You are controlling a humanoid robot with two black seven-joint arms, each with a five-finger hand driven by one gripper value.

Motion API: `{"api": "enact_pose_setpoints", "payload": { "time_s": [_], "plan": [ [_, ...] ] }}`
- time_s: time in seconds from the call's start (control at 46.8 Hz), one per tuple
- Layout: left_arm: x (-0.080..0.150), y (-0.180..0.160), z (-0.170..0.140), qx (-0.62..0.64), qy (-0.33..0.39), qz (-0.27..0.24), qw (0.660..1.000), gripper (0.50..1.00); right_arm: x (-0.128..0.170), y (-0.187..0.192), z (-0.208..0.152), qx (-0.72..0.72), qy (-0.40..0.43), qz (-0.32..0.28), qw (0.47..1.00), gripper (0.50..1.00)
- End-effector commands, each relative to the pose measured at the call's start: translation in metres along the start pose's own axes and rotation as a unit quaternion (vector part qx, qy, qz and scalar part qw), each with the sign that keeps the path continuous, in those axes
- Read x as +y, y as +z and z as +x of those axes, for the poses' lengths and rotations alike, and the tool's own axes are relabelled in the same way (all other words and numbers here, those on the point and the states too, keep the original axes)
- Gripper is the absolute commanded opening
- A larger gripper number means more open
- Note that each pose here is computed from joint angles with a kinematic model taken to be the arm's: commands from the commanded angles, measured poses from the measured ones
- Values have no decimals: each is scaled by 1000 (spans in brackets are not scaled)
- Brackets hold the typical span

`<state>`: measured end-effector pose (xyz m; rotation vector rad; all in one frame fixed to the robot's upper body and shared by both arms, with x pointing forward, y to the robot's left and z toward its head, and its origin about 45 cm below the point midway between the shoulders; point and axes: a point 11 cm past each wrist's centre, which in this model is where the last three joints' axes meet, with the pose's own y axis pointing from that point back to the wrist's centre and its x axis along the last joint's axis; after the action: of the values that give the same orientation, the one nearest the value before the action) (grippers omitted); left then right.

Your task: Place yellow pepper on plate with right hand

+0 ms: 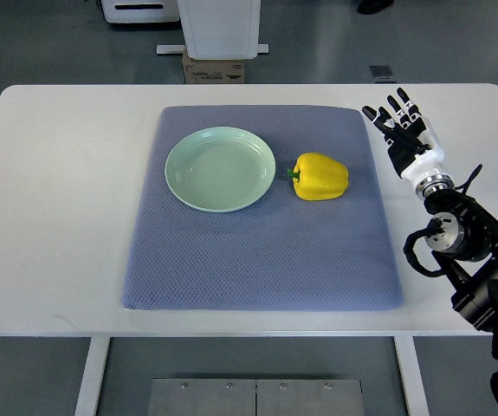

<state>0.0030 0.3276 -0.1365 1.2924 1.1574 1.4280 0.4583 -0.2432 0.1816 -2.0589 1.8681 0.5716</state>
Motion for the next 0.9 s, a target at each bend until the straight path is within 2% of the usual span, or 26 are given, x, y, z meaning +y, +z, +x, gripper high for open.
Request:
{"api": "enact_pose_setpoints", "payload": {
  "time_s": [0.0,0.875],
  "plan": [
    [0,0,0,0,0,0,1000,1000,0,0,0,0,0,-1,1000,1000],
    [0,1,0,0,0,-1,1000,1000,-2,2,-4,-11,0,-1,1000,1000]
  ]
}}
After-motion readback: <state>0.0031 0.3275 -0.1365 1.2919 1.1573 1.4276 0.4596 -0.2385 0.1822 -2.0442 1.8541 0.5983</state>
